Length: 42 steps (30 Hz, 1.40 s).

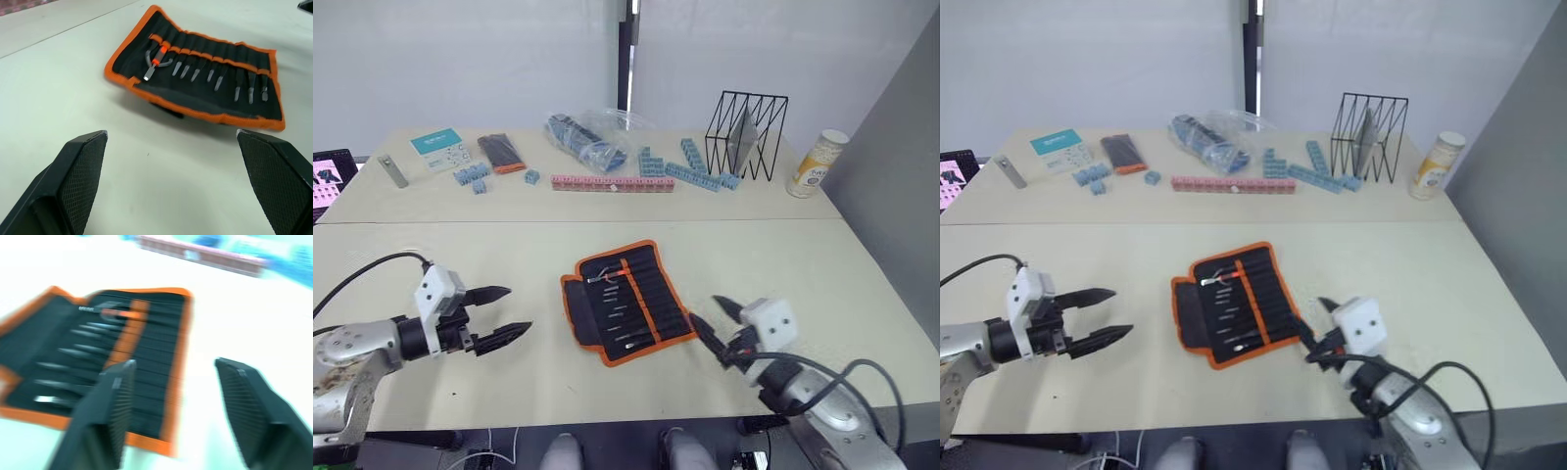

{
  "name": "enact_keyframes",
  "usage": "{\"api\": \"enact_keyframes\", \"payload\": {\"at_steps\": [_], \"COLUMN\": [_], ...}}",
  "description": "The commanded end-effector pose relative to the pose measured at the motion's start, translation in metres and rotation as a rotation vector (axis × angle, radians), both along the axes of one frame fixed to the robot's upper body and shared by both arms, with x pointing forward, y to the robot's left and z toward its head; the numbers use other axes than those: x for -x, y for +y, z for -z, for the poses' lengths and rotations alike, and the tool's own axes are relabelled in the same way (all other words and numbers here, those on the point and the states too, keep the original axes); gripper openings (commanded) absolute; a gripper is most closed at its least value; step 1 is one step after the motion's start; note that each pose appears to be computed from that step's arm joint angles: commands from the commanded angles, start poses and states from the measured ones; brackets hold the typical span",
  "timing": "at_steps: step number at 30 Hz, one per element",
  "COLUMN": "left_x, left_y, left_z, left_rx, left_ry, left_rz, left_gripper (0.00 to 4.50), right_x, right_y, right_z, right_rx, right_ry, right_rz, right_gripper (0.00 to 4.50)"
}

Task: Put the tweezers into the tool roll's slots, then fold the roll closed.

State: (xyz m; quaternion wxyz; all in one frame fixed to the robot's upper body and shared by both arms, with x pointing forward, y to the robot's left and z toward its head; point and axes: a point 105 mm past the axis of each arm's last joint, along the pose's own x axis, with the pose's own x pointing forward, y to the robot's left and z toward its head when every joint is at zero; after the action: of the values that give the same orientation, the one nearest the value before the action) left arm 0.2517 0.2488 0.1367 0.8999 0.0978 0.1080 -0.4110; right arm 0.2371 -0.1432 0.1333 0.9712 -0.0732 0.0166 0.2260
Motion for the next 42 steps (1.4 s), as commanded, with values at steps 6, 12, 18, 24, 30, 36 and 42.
{"api": "enact_keyframes", "payload": {"at_steps": [6, 12, 18, 24, 30, 36, 42], "left_x": [0.003, 0.011, 0.019, 0.032, 0.028, 0.031, 0.032], "left_y": [0.012, 0.009, -0.012, -0.020, -0.020, -0.019, -0.022], "left_z": [-0.009, 0.001, 0.004, 0.009, 0.007, 0.008, 0.008], "left_rx": [-0.024, -0.026, -0.023, -0.025, -0.024, -0.018, -0.011], "left_ry": [-0.066, -0.054, -0.126, -0.100, -0.109, -0.102, -0.083], "left_rz": [-0.013, -0.006, 0.095, 0.242, 0.243, 0.237, 0.237], "left_gripper": [4.50, 4.50, 4.50, 4.50, 4.50, 4.50, 4.50], "right_x": [0.002, 0.007, 0.010, -0.003, -0.018, -0.025, -0.022], "right_y": [-0.015, 0.013, 0.086, 0.137, 0.165, 0.165, 0.159], "right_z": [0.002, 0.004, 0.009, 0.026, 0.034, 0.034, 0.029], "right_rx": [-0.025, -0.005, 0.062, 0.159, 0.290, 0.365, 0.334], "right_ry": [-0.031, -0.017, -0.004, 0.015, -0.076, -0.179, -0.203], "right_rz": [0.027, -0.129, -0.491, -0.749, -0.722, -0.606, -0.560], "right_gripper": [4.46, 4.46, 4.46, 4.46, 4.46, 4.46, 2.96]}}
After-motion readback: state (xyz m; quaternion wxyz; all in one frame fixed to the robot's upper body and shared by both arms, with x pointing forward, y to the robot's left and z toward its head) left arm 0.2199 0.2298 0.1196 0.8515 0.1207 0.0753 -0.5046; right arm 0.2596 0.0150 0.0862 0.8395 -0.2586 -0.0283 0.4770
